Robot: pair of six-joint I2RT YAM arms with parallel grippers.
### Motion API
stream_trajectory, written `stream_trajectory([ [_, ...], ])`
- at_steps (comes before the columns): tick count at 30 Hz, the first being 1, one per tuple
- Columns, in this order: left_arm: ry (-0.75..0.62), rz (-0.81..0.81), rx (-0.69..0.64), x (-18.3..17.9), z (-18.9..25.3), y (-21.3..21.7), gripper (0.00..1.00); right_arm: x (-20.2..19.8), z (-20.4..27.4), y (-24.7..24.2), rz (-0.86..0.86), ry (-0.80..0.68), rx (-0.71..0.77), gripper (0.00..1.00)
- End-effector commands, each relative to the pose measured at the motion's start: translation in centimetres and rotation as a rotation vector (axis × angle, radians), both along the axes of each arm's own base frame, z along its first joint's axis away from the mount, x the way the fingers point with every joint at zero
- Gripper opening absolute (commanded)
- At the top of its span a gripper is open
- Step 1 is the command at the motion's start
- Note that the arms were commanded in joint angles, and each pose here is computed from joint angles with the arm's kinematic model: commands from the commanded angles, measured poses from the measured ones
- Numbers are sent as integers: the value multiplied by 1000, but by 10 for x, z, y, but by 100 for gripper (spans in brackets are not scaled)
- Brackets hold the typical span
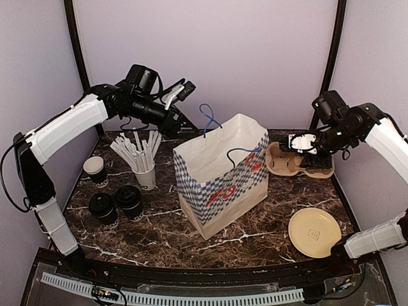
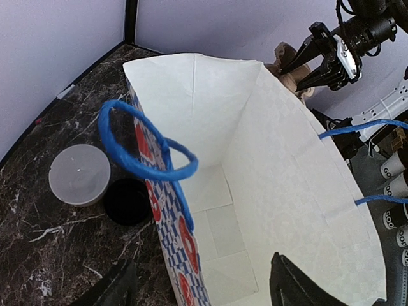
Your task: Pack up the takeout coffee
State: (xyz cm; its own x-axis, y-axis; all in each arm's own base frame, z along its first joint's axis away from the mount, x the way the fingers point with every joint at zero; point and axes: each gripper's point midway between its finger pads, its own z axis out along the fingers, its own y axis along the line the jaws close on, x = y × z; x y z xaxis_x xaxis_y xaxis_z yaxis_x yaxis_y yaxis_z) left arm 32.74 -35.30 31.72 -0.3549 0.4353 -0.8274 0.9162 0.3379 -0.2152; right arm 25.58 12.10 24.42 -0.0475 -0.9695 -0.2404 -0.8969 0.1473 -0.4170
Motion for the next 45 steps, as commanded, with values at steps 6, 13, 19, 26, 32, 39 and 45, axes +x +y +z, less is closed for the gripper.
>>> stream_trajectory([
  [6,86,75,155,-23,-29,-16,70,1,15,-18,-59,-83,-8,27],
  [13,109,109,241,-13,-49,-22,41,17,63,-25,-107,-261,14,27],
  [19,79,97,209,-13,-33,-24,8,16,97,-30,-107,-357,22,27],
  [26,90,2,183,-24,-28,-27,2,13,133,-14,-49,-396,122,27],
  [32,121,-209,63,-54,1,-44,2,-7,185,56,171,-286,389,30],
  [39,177,-282,52,-73,1,-42,1,-49,181,140,433,-173,430,31],
  [45,268,-310,76,-86,-18,-37,1,-87,169,182,592,-33,453,31],
])
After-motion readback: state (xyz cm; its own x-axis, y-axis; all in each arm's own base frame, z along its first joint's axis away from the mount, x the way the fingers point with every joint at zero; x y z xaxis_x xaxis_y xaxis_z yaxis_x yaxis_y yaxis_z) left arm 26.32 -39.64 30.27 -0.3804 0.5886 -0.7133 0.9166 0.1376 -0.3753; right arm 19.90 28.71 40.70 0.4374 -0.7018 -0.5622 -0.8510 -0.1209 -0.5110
